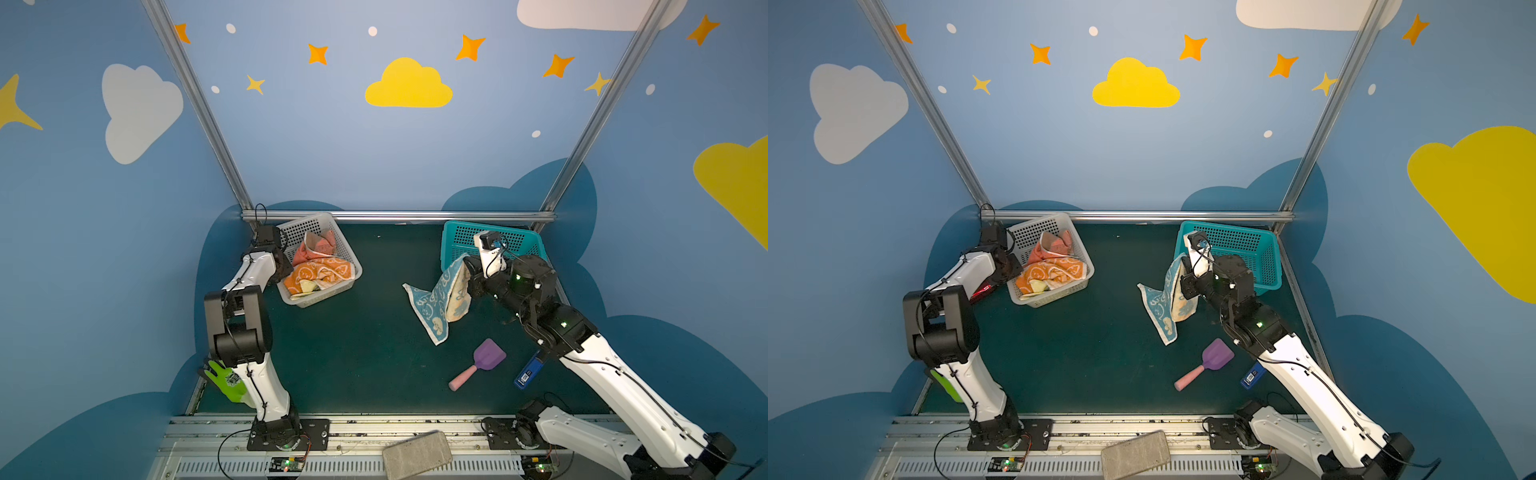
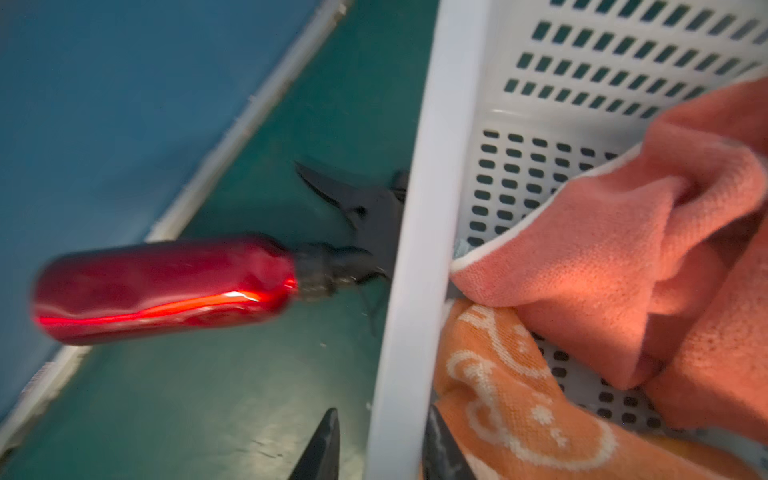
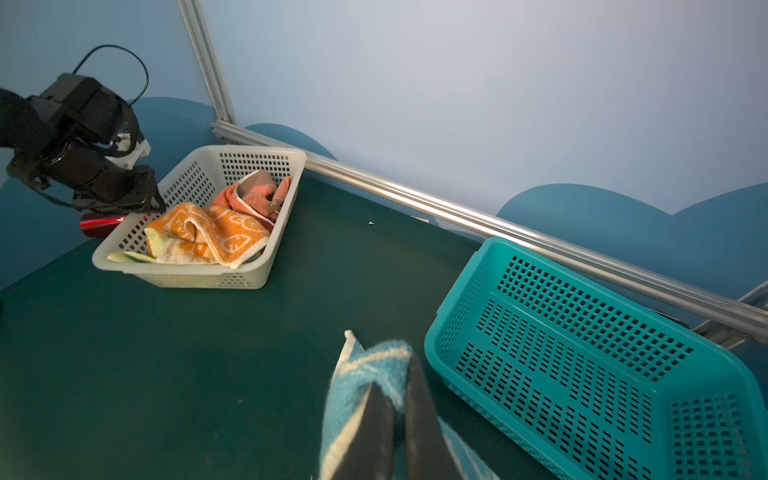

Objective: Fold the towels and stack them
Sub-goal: 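Lift the blue towel out with the right gripper and drop it on the mat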

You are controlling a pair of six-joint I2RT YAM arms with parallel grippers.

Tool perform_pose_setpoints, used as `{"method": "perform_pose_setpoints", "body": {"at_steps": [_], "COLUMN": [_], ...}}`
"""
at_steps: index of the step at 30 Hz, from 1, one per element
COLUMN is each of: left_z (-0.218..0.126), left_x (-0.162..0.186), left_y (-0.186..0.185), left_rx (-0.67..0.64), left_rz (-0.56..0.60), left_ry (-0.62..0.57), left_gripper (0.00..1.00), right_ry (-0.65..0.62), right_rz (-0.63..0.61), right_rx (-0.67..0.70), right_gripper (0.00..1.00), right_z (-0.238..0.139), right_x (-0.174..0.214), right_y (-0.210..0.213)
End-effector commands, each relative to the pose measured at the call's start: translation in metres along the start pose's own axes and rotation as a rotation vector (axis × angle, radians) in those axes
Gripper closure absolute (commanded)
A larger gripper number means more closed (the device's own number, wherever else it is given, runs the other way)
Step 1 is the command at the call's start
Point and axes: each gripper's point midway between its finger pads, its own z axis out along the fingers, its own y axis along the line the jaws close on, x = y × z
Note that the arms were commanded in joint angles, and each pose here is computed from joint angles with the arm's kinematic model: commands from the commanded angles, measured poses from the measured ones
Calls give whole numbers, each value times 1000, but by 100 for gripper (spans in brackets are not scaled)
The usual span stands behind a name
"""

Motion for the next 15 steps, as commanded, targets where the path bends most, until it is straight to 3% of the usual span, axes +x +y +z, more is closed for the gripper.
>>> {"method": "perform_pose_setpoints", "body": {"at_steps": [1, 6, 8, 11, 15], "left_z": [-1, -18, -37, -74, -134], "left_x": [-3, -8, -11, -15, -4], "left_y": [23, 10, -6, -31, -77], "left_rx": [-104, -29, 47, 162, 396], "left_rz": [41, 34, 38, 55, 109], "left_ry": [11, -18, -59, -131, -238], "left_gripper": [62, 38, 23, 6, 1], "right_ry": [-5, 53, 83, 133, 201], "right_rz": [3, -19, -22, -26, -21], "right_rx": [-81, -152, -177, -213, -165], "right_gripper": [100, 100, 100, 100, 100], "right_z": [6, 25, 35, 53, 81], "right_x": [-6, 3, 10, 25, 50], "right_y": [19, 41, 50, 63, 61]}}
